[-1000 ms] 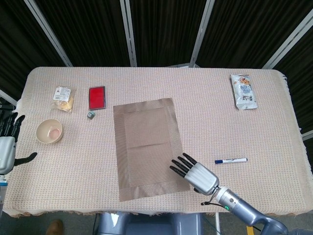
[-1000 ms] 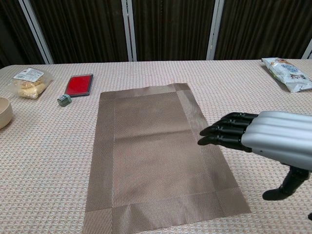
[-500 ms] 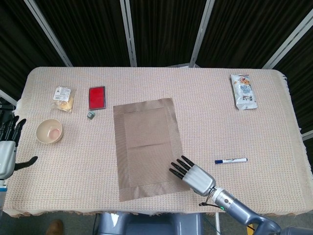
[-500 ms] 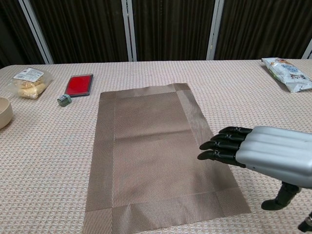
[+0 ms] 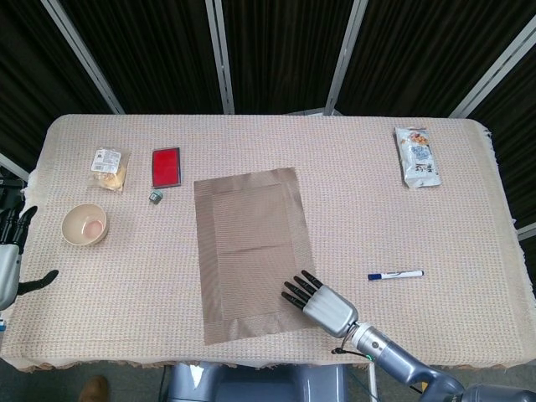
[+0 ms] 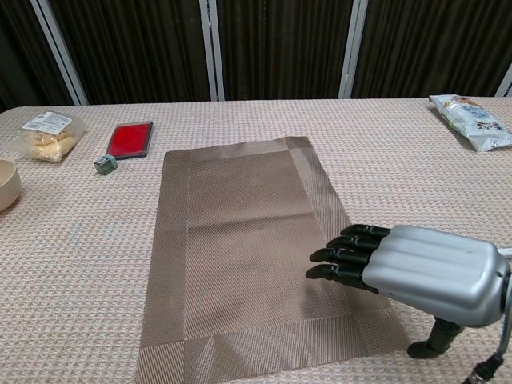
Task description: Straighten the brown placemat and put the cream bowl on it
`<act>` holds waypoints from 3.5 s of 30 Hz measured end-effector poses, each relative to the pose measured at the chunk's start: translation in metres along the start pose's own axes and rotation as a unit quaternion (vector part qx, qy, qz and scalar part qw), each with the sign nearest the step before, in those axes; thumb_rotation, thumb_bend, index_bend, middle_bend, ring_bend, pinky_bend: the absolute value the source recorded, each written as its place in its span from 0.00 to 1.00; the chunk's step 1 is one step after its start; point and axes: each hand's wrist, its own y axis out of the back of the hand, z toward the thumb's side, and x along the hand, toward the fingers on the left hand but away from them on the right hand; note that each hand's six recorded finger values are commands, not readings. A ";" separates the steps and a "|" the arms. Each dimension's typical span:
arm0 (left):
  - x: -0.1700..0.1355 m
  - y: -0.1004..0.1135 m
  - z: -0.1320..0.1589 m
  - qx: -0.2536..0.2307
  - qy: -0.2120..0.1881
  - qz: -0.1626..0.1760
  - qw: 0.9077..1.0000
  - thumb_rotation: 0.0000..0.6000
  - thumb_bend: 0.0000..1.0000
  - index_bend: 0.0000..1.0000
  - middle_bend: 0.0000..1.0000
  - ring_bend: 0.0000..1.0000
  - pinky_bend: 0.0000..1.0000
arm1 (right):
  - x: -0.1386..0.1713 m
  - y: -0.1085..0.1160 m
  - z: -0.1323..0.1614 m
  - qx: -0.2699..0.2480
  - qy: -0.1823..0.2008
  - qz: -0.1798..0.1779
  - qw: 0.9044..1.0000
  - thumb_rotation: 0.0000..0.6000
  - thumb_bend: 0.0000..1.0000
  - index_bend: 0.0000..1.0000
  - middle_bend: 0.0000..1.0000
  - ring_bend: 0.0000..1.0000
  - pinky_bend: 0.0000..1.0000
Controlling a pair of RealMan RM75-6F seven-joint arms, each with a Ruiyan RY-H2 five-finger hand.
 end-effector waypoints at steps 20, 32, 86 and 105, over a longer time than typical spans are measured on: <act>0.002 -0.001 -0.003 -0.001 -0.001 -0.002 1.000 1.00 0.00 0.00 0.00 0.00 0.00 | -0.013 0.011 0.000 -0.023 -0.011 -0.023 0.999 1.00 0.00 0.06 0.00 0.00 0.00; 0.001 0.001 -0.004 -0.004 -0.001 -0.001 1.000 1.00 0.00 0.00 0.00 0.00 0.00 | -0.019 0.023 0.004 -0.048 0.000 -0.056 0.997 1.00 0.52 0.74 0.02 0.00 0.00; 0.011 -0.009 -0.029 0.011 0.036 -0.020 0.999 1.00 0.00 0.00 0.00 0.00 0.00 | -0.043 0.113 -0.189 0.475 -0.025 -0.102 0.874 1.00 0.00 0.00 0.00 0.00 0.00; 0.040 -0.037 0.045 -0.014 -0.147 -0.017 0.989 1.00 0.00 0.06 0.00 0.00 0.00 | 0.107 0.094 -0.194 -0.033 -0.263 -0.239 0.934 1.00 0.00 0.00 0.00 0.00 0.00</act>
